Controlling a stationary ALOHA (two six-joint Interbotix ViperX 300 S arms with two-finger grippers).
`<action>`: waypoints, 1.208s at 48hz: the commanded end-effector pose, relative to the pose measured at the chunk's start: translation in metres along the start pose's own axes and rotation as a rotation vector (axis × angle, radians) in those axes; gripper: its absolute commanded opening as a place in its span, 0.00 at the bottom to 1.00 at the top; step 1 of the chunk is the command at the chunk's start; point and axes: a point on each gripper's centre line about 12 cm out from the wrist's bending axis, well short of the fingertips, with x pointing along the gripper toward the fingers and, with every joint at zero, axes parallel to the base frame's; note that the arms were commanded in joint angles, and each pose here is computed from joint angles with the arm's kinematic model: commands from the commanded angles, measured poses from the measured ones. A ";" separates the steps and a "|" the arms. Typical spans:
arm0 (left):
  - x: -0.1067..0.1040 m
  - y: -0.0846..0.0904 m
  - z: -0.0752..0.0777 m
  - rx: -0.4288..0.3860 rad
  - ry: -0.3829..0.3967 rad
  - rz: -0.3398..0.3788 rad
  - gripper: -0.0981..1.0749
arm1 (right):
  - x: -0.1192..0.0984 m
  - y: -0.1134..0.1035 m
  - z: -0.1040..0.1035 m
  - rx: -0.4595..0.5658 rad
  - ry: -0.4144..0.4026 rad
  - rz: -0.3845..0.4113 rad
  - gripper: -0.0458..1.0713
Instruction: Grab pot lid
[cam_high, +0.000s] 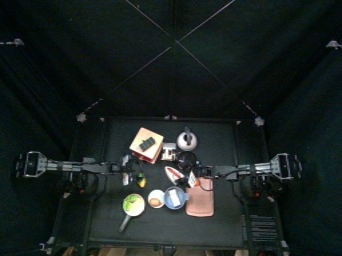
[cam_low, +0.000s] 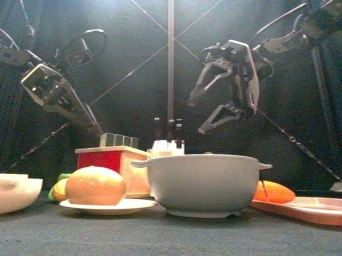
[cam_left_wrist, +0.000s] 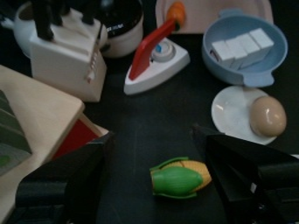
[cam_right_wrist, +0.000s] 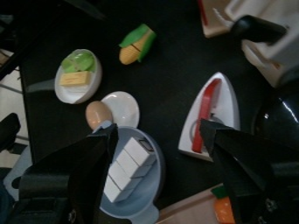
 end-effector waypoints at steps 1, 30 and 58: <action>-0.004 0.002 0.015 0.001 -0.081 0.009 0.95 | -0.009 -0.003 0.013 0.029 -0.023 -0.009 0.96; -0.022 0.006 0.037 -0.043 -0.271 0.035 0.95 | -0.034 -0.023 0.033 0.094 0.001 -0.093 0.96; -0.039 0.030 0.029 -0.282 -0.305 0.139 0.95 | -0.029 -0.046 0.036 -0.001 0.115 -0.233 0.96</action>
